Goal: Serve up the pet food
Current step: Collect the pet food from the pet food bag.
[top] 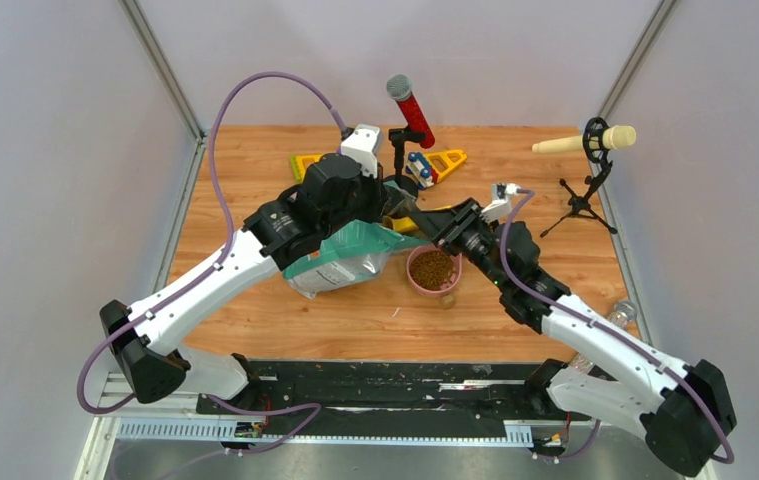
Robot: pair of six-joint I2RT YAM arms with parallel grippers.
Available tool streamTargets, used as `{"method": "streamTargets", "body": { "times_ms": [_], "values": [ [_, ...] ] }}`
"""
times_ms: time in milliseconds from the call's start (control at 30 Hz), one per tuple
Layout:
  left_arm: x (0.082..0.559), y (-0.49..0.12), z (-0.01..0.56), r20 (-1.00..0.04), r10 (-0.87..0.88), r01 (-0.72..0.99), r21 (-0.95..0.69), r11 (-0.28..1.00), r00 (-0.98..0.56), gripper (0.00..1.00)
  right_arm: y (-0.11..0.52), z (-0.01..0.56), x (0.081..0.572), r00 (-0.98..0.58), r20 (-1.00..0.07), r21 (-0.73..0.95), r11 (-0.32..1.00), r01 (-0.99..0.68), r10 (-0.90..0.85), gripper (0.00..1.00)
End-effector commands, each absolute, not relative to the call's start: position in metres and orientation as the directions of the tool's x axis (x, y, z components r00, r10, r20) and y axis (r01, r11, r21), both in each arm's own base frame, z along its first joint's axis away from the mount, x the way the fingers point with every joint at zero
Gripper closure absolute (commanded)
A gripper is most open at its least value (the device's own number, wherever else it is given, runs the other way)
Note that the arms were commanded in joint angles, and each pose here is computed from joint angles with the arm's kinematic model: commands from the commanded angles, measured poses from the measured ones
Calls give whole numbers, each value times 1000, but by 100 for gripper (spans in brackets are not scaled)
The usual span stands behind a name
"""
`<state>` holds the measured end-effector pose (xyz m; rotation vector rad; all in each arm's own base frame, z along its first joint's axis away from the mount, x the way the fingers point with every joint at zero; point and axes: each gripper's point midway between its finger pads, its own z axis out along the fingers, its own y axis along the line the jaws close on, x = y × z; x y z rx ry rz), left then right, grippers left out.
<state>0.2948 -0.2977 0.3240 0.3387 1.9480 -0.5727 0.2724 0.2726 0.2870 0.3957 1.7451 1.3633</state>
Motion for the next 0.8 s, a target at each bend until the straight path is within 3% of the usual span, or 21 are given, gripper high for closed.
{"method": "streamTargets", "body": {
  "times_ms": [0,400,767],
  "values": [
    [303,-281,402,-945,-186,452,-294,842,-268,100,247,326,266,-498,-347,934,248,-255,795,100],
    [307,-268,409,-955,-188,410,-271,871,-231,100,185,360,250,-298,-288,936,201,-290,910,100],
    [308,-262,411,-957,-190,391,-264,882,-217,100,173,360,245,-285,-219,952,140,-273,933,100]
  ]
}}
